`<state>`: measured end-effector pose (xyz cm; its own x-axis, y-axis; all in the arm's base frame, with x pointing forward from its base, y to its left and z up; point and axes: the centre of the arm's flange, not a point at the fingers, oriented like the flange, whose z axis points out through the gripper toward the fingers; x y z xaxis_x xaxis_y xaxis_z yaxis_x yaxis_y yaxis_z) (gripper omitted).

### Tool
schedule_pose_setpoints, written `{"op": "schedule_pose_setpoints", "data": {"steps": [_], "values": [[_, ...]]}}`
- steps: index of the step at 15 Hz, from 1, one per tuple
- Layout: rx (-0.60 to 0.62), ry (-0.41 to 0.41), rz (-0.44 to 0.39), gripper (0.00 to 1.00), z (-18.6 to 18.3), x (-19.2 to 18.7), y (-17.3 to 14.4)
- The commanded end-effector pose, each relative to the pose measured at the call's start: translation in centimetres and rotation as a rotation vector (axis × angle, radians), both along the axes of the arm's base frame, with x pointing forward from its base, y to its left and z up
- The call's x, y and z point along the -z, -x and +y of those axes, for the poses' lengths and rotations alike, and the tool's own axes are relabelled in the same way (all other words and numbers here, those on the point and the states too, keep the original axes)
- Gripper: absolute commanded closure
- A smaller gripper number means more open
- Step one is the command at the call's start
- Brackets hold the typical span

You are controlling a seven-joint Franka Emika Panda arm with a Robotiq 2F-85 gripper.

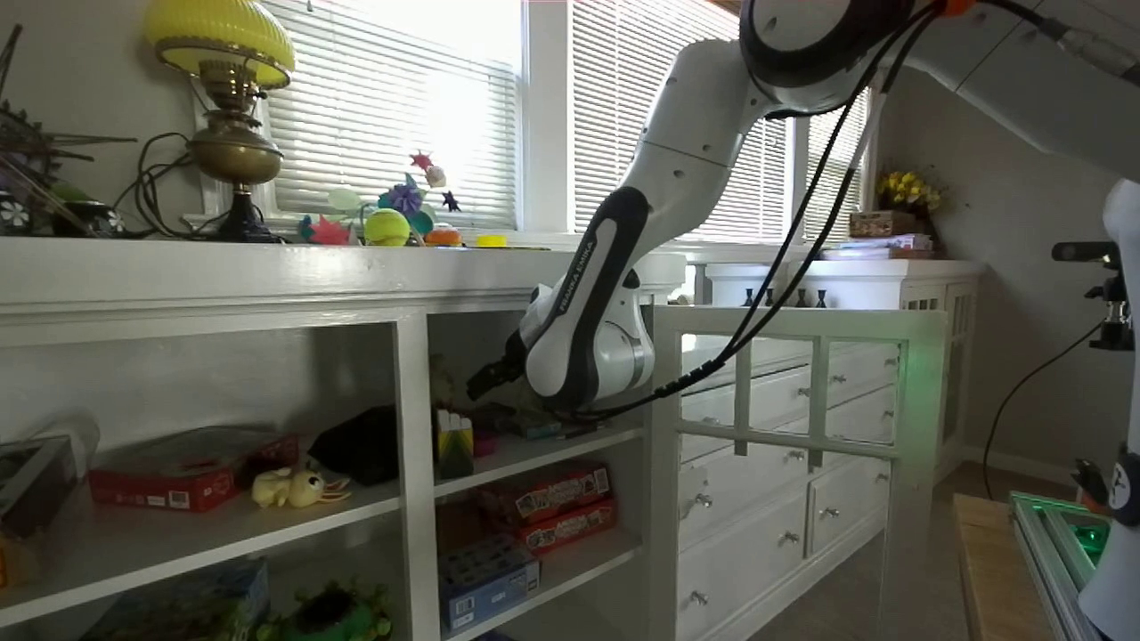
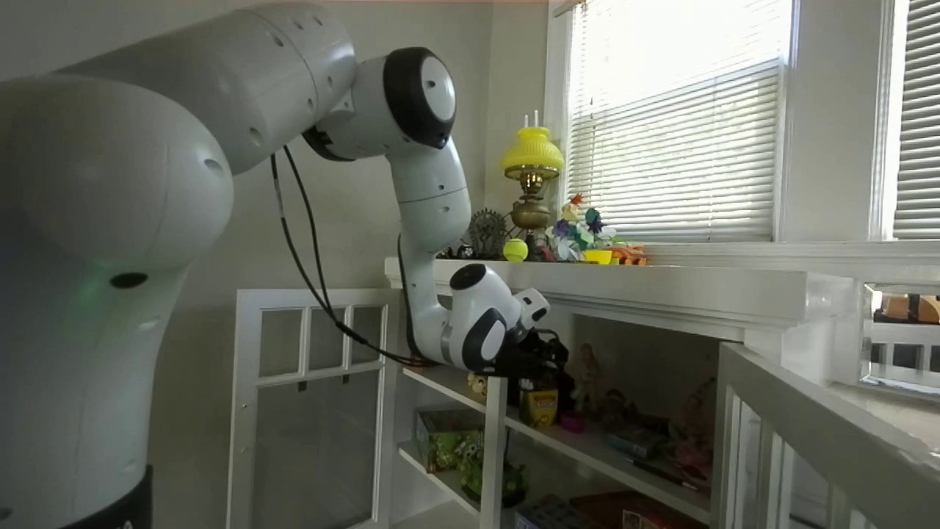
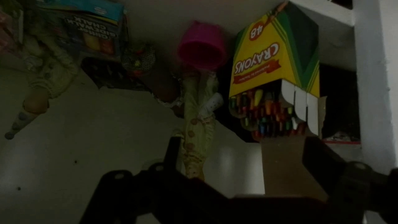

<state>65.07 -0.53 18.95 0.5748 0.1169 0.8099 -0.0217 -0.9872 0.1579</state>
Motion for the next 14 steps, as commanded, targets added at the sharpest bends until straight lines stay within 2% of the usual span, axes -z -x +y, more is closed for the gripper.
{"op": "schedule_pose_setpoints", "data": {"steps": [1, 9, 10, 12, 13, 14], "values": [[-0.011, -0.039, -0.030, 0.00, -1.2, 1.7, -3.1], [0.005, -0.066, -0.047, 0.00, -2.4, 3.1, -5.4], [0.007, -0.067, -0.047, 0.07, -2.4, 3.3, -5.5], [0.005, -0.072, -0.038, 0.27, -2.3, 3.8, -5.7], [0.004, -0.072, -0.032, 0.24, -2.2, 4.1, -5.8], [0.003, -0.074, -0.028, 0.34, -2.1, 4.3, -5.9]]}}
